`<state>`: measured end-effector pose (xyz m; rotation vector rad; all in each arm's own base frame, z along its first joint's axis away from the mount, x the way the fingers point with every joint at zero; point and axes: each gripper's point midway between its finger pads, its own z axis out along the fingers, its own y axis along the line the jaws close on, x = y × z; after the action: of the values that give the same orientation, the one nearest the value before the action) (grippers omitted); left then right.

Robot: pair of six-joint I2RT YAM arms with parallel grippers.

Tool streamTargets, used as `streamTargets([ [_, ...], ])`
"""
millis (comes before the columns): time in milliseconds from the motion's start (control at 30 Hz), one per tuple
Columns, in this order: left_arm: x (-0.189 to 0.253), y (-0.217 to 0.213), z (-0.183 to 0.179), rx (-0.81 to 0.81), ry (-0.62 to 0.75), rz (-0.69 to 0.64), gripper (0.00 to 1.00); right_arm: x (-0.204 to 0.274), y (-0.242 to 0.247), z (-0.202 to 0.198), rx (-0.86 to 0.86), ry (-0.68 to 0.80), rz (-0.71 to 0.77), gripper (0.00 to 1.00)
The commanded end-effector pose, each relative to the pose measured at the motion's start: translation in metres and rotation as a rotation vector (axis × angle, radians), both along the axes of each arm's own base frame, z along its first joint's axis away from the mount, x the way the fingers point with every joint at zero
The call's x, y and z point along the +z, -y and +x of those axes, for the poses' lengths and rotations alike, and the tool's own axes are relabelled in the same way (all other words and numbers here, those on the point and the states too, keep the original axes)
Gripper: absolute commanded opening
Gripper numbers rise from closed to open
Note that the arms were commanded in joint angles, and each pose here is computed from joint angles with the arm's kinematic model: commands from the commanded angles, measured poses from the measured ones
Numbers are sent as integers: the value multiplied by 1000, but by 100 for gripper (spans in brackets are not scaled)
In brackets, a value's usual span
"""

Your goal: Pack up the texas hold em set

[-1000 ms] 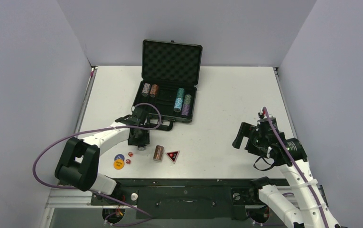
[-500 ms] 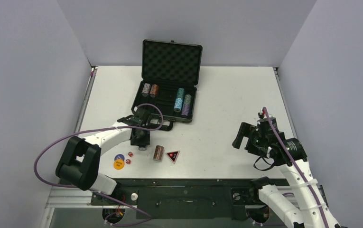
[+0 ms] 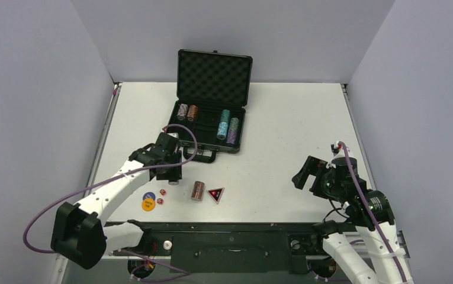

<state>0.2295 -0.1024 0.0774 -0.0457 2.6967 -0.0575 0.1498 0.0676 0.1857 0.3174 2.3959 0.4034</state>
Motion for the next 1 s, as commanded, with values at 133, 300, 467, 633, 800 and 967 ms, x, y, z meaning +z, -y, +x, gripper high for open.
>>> streamTargets([
  [133,50,15,2,-26,118,-125,0,2,-6,-5,-28,22,75,100],
  [300,61,16,3,-28,140,-139,0,4,-13,0,-39,70,139,100],
  [467,64,3,1,25,149,-93,0,1,-11,7,-64,76,130,100],
  [633,56,8,0,5,86,-87,0,0,-5,-1,-132,14,132,100],
  [800,48,7,-3,11,40,-74,0,-6,5,-10,-231,-66,119,98],
  [967,45,9,-4,0,13,-75,0,3,18,-13,-362,-105,106,97],
])
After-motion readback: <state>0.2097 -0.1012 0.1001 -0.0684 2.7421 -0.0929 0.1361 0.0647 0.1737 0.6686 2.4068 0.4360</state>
